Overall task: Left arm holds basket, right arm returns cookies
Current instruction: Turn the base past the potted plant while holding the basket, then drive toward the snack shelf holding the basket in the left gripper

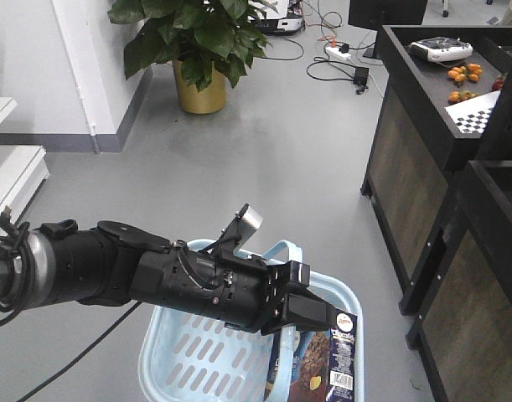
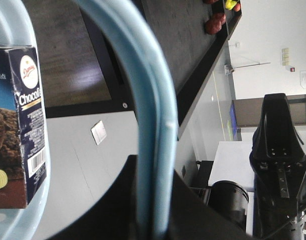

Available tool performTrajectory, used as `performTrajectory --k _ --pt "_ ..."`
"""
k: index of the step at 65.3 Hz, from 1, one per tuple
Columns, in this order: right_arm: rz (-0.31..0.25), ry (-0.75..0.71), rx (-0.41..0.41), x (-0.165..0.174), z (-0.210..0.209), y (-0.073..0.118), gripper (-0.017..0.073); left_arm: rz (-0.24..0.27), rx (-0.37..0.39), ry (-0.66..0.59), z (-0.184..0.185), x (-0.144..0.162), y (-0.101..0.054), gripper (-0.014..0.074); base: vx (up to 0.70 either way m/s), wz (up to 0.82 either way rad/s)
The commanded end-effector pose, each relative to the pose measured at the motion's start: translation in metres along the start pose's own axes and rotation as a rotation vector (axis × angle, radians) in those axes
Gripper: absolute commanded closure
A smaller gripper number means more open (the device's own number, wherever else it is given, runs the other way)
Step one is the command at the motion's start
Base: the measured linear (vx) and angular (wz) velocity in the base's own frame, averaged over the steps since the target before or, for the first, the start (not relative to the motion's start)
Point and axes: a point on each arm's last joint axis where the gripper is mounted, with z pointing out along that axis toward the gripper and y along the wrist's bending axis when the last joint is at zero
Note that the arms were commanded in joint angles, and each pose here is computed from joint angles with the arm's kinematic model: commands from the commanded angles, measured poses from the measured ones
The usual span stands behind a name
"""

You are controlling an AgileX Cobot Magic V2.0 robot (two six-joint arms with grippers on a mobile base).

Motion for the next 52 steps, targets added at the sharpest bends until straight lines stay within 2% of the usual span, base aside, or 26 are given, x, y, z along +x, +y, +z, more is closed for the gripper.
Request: performTrajectory --k 1,52 --pt "-0.009 -0.083 -0.003 -0.0062 -0.0011 0.0004 0.0567 0.008 0.142 -0.043 -0.0101 -0.0054 -0.0330 0.0600 0.22 0.03" --pt "-0.009 -0.083 -0.003 -0.0062 -0.0011 0.0004 0.0567 0.008 0.142 -0.043 -0.0101 -0.0054 -0.0330 0.0600 0.24 0.04"
